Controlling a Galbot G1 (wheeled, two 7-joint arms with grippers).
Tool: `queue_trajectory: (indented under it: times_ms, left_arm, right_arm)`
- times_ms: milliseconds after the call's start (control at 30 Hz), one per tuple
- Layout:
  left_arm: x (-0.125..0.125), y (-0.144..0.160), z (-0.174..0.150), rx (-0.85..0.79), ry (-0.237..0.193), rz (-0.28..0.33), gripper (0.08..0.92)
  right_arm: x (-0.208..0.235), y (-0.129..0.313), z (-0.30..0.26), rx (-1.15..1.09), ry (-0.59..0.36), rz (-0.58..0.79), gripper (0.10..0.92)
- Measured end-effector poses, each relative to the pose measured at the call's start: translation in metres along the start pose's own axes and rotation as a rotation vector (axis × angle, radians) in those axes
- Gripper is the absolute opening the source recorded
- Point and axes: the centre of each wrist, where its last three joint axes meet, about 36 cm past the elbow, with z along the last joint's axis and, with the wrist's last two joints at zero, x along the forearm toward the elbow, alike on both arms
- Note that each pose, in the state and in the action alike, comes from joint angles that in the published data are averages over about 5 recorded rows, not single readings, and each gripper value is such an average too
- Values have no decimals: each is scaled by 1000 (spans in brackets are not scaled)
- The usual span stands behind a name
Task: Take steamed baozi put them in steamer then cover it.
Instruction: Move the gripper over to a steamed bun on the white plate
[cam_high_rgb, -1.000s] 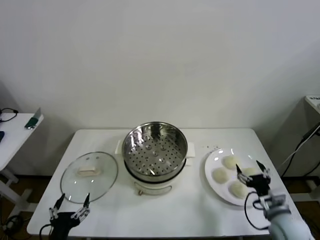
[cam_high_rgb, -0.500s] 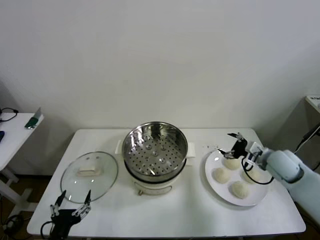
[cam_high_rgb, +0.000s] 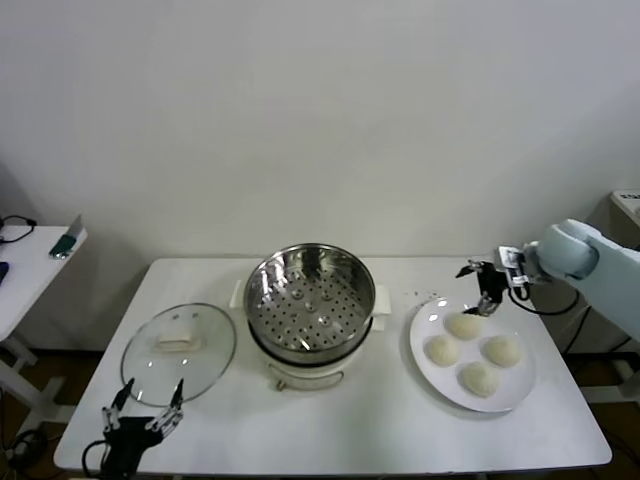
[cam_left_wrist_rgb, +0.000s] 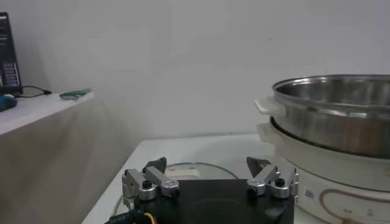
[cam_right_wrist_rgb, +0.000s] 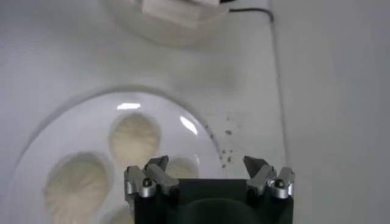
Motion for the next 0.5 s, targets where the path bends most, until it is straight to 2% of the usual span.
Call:
queue_trajectory:
  times_ms: [500]
  left_arm:
    - [0, 2, 0, -7, 0, -4, 823]
  right_arm:
    - [-50, -23, 2, -8, 106, -87, 823]
